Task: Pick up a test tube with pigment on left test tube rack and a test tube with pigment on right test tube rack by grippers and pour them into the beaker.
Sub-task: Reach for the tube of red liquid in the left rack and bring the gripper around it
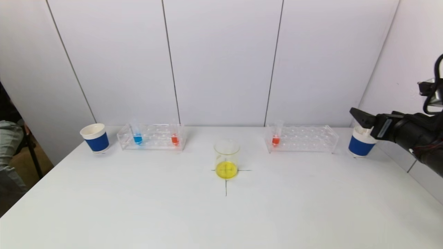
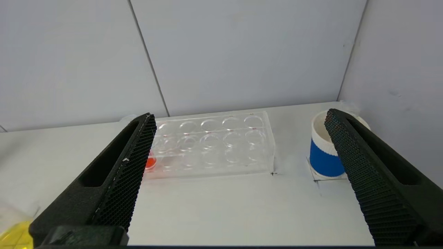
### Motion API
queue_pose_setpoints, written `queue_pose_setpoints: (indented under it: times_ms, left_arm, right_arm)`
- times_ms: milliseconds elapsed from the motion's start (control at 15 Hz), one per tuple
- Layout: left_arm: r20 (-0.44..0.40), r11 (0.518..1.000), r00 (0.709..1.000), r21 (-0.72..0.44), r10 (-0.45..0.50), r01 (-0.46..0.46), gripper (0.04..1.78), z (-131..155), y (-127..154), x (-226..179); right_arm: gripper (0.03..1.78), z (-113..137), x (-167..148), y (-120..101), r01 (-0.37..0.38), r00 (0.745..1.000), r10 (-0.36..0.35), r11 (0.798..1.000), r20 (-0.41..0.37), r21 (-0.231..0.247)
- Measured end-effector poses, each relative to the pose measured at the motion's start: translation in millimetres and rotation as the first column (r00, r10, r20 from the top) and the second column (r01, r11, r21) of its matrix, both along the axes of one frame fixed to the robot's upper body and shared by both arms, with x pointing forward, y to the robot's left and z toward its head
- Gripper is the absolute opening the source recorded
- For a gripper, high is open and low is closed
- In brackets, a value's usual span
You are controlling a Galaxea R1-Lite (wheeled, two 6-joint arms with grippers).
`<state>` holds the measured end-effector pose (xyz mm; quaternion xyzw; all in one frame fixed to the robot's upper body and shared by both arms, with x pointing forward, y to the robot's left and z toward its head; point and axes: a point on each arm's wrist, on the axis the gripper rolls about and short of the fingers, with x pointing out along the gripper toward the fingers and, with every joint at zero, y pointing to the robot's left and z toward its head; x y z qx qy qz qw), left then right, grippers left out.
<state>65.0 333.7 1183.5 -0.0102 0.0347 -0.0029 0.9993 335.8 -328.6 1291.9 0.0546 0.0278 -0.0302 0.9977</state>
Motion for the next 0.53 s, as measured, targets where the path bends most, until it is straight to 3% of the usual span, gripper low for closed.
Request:
queue_pose_setpoints:
  times_ms: [267,533]
  left_arm:
    - [0.0,1.0,1.0,0.0,0.0,0.0,1.76,0.0,0.0,0.0]
    - [0.0,1.0,1.0,0.0,0.001,-0.001,1.76,0.0,0.0,0.0]
  right_arm:
    - [1.77,6.4,-69.7,-1.5,0.002,0.997,-0.002,1.0,0.072,0.0]
    - [1.77,-10.7,-137.5,-4.9,0.003,0.993,-0.003,1.0,0.115,-0.004]
